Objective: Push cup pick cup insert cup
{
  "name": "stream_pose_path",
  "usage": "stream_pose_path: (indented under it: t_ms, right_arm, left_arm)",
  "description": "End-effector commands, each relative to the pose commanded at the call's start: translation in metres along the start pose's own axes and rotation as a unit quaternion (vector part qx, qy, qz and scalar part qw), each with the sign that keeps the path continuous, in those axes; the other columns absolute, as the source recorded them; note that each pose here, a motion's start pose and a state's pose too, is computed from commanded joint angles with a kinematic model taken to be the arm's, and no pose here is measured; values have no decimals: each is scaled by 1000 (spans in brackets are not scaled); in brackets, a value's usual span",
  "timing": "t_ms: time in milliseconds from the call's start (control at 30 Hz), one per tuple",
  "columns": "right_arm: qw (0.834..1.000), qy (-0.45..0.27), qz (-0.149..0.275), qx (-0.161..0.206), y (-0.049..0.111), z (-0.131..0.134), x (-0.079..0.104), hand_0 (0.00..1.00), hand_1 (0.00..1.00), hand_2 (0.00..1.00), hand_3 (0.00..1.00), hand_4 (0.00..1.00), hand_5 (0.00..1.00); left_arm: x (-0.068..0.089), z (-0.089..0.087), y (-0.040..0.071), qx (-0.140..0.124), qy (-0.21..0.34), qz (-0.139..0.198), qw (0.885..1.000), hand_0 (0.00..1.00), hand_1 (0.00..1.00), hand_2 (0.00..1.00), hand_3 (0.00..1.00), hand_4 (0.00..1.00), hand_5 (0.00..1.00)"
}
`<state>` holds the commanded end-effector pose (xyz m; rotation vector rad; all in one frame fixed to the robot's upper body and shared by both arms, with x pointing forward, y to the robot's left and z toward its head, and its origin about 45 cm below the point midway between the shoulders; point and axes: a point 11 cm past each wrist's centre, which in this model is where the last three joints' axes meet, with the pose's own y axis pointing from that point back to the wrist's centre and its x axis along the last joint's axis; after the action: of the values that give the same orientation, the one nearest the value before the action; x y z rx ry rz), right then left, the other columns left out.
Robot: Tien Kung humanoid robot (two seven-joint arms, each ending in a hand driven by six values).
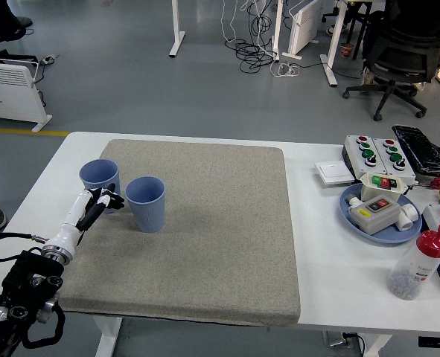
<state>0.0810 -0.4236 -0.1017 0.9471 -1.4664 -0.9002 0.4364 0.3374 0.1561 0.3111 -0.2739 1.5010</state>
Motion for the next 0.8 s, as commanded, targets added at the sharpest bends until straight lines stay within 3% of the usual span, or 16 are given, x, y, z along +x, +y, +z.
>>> stream_pose_path:
  t_ms: [300, 800]
  right_arm:
    - [1000, -1, 0, 3, 0, -3, 0, 737, 661, 658, 558, 73, 479]
    - [1000, -1, 0, 3, 0, -3, 0, 737, 661, 657, 558, 73, 479]
  left_arm:
    - [6, 4, -10, 2, 3, 11, 1000, 648, 522, 463, 442, 560, 998]
    - [-4, 9, -6, -11, 4, -3, 1000, 626, 517, 460, 439, 547, 998]
